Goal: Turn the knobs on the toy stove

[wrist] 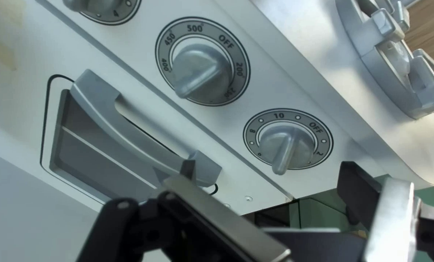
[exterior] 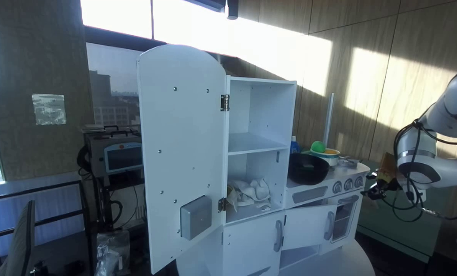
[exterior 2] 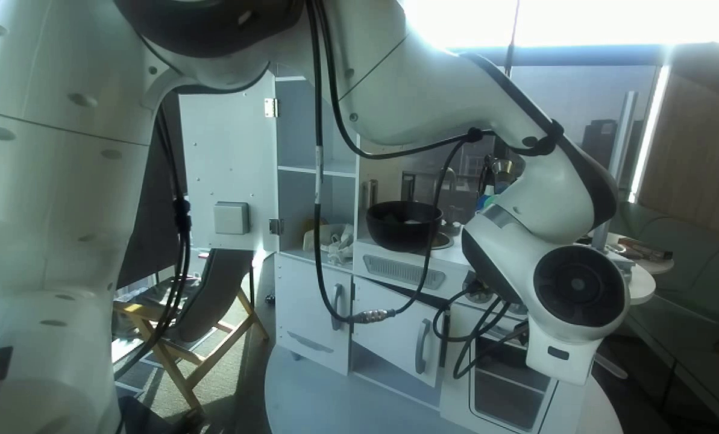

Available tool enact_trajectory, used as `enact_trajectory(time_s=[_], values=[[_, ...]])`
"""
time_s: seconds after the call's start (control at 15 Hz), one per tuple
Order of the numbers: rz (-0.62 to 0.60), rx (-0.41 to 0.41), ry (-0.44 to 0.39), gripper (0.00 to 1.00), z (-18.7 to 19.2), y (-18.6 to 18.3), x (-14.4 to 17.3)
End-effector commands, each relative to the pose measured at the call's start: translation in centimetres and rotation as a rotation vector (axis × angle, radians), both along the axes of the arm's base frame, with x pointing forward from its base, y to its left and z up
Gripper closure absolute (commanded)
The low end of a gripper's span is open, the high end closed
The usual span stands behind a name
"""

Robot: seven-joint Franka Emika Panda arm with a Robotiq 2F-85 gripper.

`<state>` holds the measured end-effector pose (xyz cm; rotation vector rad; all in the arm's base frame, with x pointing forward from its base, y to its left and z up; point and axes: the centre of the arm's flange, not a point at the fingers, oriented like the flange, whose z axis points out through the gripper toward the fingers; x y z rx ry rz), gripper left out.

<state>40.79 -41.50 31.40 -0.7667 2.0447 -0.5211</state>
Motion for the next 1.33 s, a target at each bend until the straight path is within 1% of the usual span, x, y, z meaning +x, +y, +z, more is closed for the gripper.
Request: enact_trajectory(time_s=[0.0, 0.13, 0.73, 0.87, 0.93, 1.13, 1.2, 1.27], values=[[-0.041, 0.022, -0.029, 0.00, 0.1, -1.8, 0.9], [-0.051, 0.046, -0.038, 0.00, 0.1, -2.1, 1.0], [-0.082, 0.084, -0.067, 0.00, 0.4, -2.0, 2.0], [-0.086, 0.094, -0.080, 0.00, 0.1, -1.7, 1.9], [-0.073, 0.079, -0.044, 0.00, 0.1, -1.4, 1.1], [-0.078, 0.088, -0.048, 0.00, -0.1, -1.3, 1.2], [-0.082, 0.116, -0.078, 0.00, 0.1, -1.5, 0.6], [-0.091, 0.130, -0.081, 0.00, 0.0, -1.6, 0.4]])
